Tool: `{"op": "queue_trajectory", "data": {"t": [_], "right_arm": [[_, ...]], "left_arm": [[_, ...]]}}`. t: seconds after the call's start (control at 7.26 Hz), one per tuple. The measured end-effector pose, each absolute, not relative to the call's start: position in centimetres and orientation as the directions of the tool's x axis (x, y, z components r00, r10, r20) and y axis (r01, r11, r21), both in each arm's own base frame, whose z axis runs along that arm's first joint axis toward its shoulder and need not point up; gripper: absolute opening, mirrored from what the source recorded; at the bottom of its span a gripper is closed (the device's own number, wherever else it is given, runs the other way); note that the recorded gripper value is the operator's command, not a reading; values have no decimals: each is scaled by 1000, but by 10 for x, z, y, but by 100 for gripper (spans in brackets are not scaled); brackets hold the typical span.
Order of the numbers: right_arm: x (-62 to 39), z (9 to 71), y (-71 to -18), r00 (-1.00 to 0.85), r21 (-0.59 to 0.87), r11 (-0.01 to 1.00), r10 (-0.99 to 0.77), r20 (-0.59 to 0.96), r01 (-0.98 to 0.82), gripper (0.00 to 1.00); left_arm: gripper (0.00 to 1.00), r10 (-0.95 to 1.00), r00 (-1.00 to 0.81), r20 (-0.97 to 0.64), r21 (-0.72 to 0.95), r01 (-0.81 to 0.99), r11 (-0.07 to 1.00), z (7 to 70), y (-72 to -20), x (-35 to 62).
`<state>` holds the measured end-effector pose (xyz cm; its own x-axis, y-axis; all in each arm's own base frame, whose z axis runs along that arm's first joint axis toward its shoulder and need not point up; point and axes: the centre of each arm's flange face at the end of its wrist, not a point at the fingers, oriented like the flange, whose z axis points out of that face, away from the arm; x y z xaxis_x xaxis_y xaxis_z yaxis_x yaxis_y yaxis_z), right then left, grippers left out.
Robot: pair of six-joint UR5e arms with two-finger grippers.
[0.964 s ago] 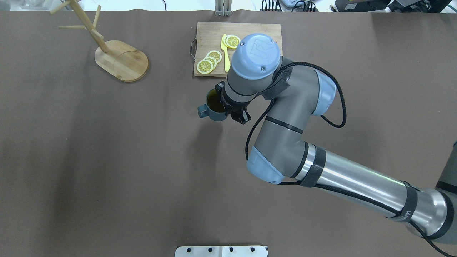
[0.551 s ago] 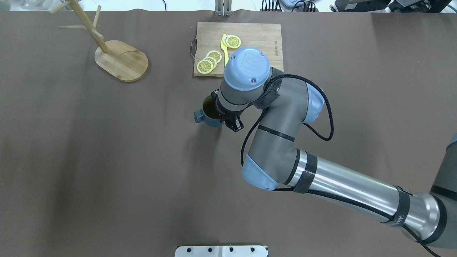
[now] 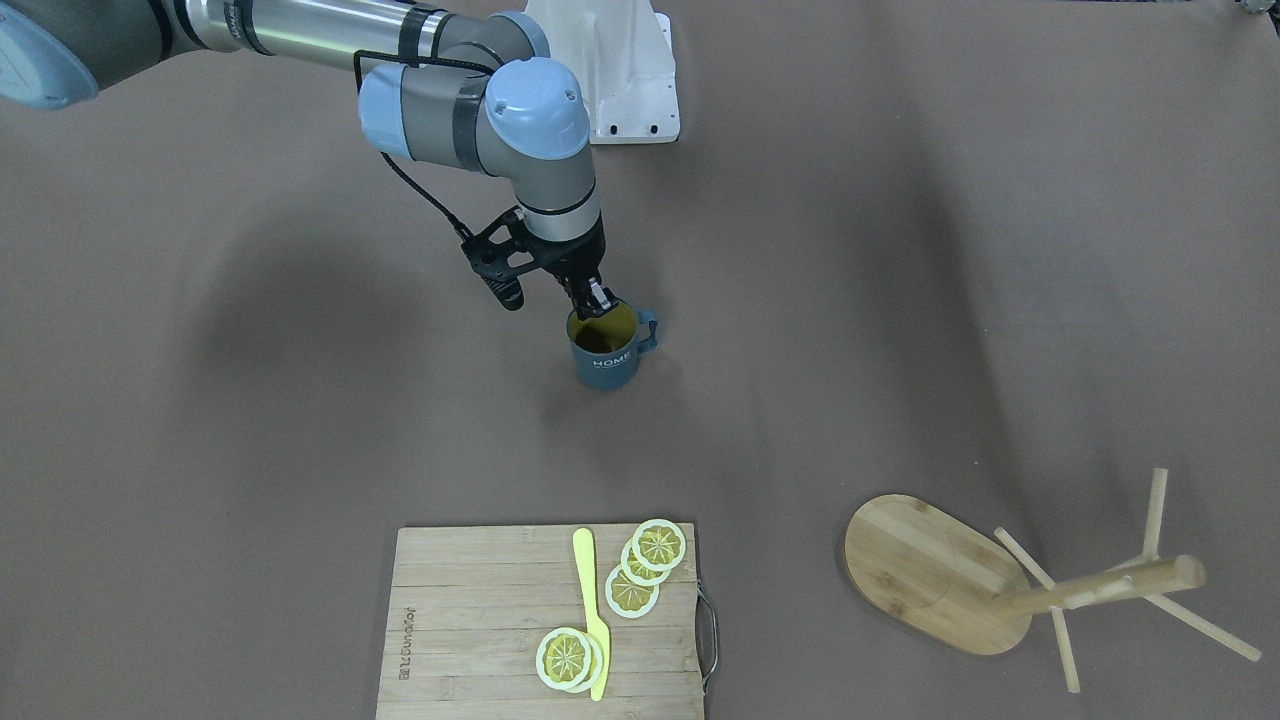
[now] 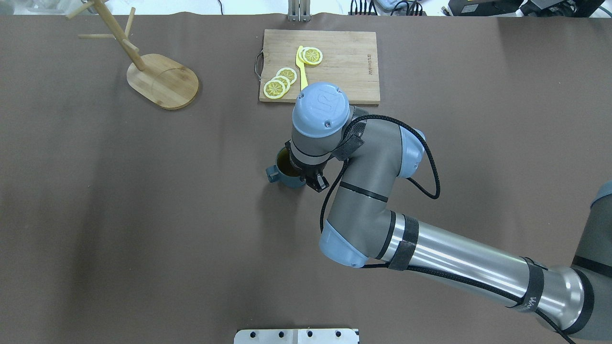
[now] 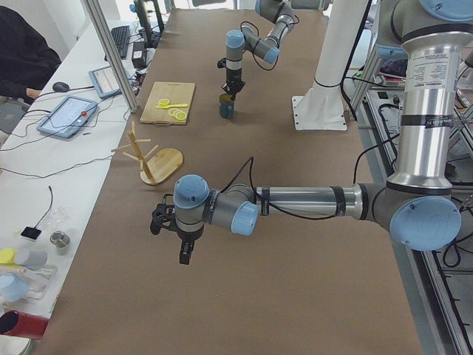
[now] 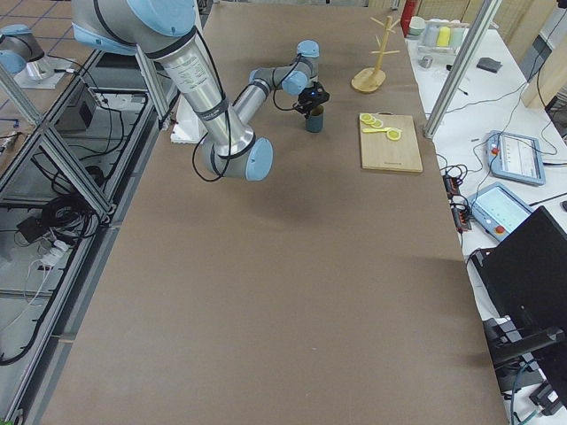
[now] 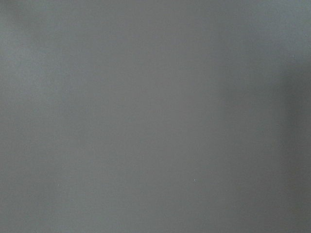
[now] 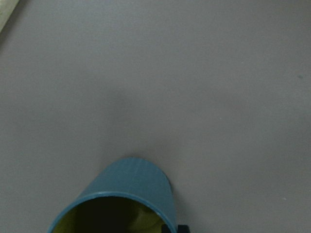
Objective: Hang cup on storage rack
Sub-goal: 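Lower the teal mug onto the table and open the right gripper, then raise the right gripper away from the mug while the left arm reaches in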
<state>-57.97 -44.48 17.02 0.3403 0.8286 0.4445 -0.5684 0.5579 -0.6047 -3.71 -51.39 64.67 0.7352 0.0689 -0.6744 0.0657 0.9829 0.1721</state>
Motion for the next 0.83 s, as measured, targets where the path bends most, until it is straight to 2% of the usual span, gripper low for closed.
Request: {"op": "queue_trajectory", "data": {"t": [0.14, 0.69, 0.83], "right_arm": [[-572, 163, -442, 357, -595, 573, 819, 450, -563, 99], [-559, 155, -439, 391, -562, 626, 778, 492, -540, 100], [-547, 149, -439, 411, -532, 672, 738, 535, -514, 100]], "left_arm": [[98, 69, 735, -674, 172, 66, 983, 647, -514, -37], [98, 70, 736, -674, 174, 66, 983, 646, -515, -37], [98, 76, 735, -674, 182, 66, 981, 642, -516, -37]]}}
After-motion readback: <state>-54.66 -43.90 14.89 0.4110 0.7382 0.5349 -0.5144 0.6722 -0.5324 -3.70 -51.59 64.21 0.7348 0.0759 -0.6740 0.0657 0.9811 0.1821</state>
